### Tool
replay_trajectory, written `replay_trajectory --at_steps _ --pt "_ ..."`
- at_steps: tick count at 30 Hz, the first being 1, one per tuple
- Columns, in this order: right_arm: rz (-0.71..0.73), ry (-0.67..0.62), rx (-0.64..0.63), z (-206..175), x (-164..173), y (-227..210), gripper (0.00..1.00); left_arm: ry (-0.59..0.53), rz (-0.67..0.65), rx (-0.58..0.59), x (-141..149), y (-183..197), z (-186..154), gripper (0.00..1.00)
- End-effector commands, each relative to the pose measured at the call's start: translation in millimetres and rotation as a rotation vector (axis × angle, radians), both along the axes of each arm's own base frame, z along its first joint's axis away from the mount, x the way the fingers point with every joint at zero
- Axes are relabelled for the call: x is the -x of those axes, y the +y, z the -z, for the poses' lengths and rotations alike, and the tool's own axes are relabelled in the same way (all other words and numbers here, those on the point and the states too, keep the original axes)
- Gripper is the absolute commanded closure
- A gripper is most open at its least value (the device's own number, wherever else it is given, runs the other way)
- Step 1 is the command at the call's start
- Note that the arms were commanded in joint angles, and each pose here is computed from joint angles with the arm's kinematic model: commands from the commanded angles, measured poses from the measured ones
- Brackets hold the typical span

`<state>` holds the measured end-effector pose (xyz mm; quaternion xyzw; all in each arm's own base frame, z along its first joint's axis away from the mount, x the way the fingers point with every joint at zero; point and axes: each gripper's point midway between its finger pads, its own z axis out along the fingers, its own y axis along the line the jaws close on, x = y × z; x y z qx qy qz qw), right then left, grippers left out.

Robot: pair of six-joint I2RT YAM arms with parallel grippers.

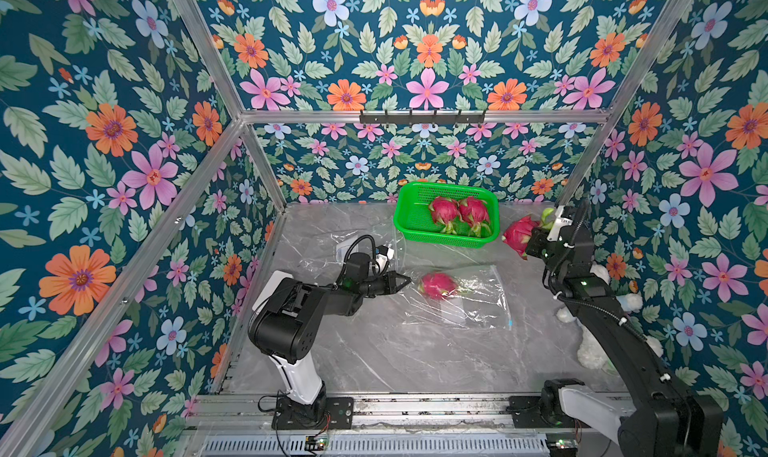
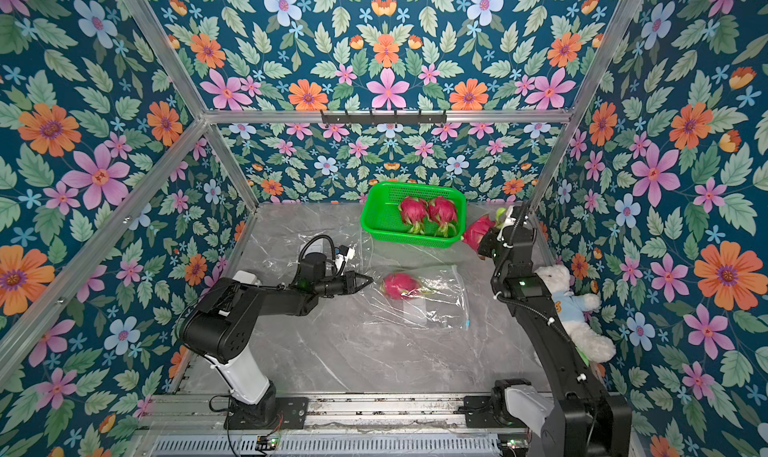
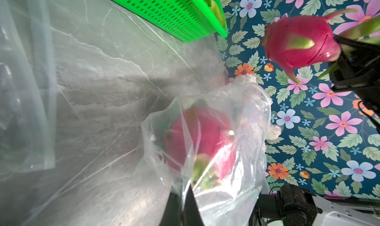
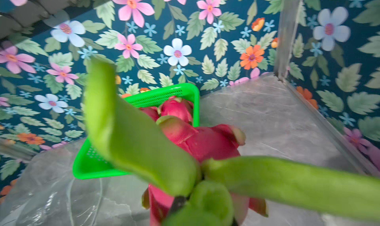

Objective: Open the zip-top bag and take out the dragon fruit
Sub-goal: Place the dragon fruit in the basket.

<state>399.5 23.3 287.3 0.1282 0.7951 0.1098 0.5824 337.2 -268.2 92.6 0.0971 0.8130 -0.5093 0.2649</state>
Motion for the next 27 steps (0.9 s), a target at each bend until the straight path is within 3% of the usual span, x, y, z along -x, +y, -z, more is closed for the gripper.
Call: replay_trajectory --at_steps 1,12,13,22,27 --pt "-0.13 -0.075 -0.032 -25 -21 32 1.0 -0.013 0.012 -0.004 0 0 -1 1.0" --pt "-0.195 0.087 -0.156 23 -113 63 1.0 -0.038 0.033 0.038 3 -3 -20 1.0" --pt "-0.207 0.141 -0.18 43 -122 67 1.0 -0.039 0.035 0.039 4 -3 -21 1.0" --pt "-0.272 0.316 -0.307 97 -145 91 1.0 -0.042 0.036 0.037 3 -2 -21 1.0" --pt "-0.239 0.396 -0.278 128 -161 87 1.0 -0.041 0.036 0.036 3 -2 -21 1.0"
